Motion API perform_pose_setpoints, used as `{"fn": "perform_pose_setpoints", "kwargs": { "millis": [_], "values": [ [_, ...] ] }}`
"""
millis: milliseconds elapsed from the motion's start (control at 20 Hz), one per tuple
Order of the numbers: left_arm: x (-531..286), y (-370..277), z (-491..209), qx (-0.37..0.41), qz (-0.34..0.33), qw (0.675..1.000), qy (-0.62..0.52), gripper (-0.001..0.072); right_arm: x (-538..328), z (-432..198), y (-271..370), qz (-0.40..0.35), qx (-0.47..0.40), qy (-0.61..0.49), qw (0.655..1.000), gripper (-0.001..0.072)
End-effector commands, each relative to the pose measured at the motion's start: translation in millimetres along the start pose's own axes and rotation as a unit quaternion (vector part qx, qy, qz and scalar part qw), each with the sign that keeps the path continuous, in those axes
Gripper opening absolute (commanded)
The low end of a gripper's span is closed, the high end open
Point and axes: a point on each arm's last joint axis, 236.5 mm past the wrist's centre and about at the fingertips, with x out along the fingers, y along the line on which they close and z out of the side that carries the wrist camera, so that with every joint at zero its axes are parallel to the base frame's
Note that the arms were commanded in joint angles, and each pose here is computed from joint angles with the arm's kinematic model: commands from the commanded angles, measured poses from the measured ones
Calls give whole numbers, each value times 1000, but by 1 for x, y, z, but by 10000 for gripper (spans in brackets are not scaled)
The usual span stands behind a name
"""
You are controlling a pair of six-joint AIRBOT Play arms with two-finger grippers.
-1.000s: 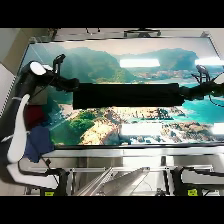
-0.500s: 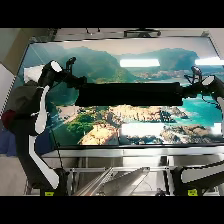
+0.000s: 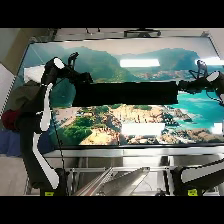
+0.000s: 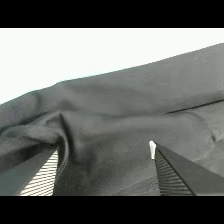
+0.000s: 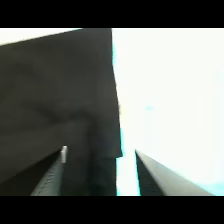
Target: Fold the shirts.
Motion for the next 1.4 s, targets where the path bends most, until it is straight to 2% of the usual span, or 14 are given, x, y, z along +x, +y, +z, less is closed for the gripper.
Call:
{"fn": "perform_pose_setpoints", "kwargs": {
  "millis": [0, 250, 550, 600, 650, 700, 750, 800, 850, 900, 1000, 1050, 1200, 1350],
  "values": [
    [-4, -10, 1, 9, -4, 1000, -1, 625, 0, 3, -5, 38, 46, 13, 998, 644],
    [-34, -6, 4, 7, 0, 1000, -11, 624, 21, -11, -2, 152, 76, 87, 982, 642],
    [-96, -3, 10, 1, 5, 999, -37, 624, 42, -21, 23, 224, 58, 124, 965, 629],
    [-104, -8, 10, 6, 5, 999, -40, 623, 44, -28, 27, 231, 57, 137, 961, 516],
    [-107, -14, 9, 11, 3, 999, -40, 623, 47, -35, 30, 240, 50, 151, 958, 461],
    [-109, -21, 10, 18, 2, 999, -42, 623, 49, -42, 34, 248, 49, 164, 954, 461],
    [-107, -30, 9, 25, -2, 999, -40, 623, 52, -45, 36, 253, 48, 170, 951, 424],
    [-102, -40, 7, 34, -5, 999, -35, 623, 53, -45, 37, 257, 44, 169, 951, 229],
    [-95, -51, 4, 43, -10, 999, -28, 622, 51, -42, 40, 264, 36, 162, 950, 74],
    [-86, -63, 1, 52, -14, 998, -21, 576, 45, -36, 44, 274, 34, 155, 949, 26],
    [-59, -92, -8, 76, -26, 997, -1, 139, 27, -20, 52, 288, 29, 148, 946, 26],
    [-42, -107, -12, 88, -32, 996, 5, 19, 12, -12, 57, 291, 20, 147, 945, 26],
    [29, -166, -18, 107, -74, 991, -7, 35, -51, 18, 92, 334, -2, 117, 935, 26],
    [98, -223, -19, 76, -137, 987, -48, 36, -118, 41, 140, 394, -14, 72, 916, 26]
  ]
}}
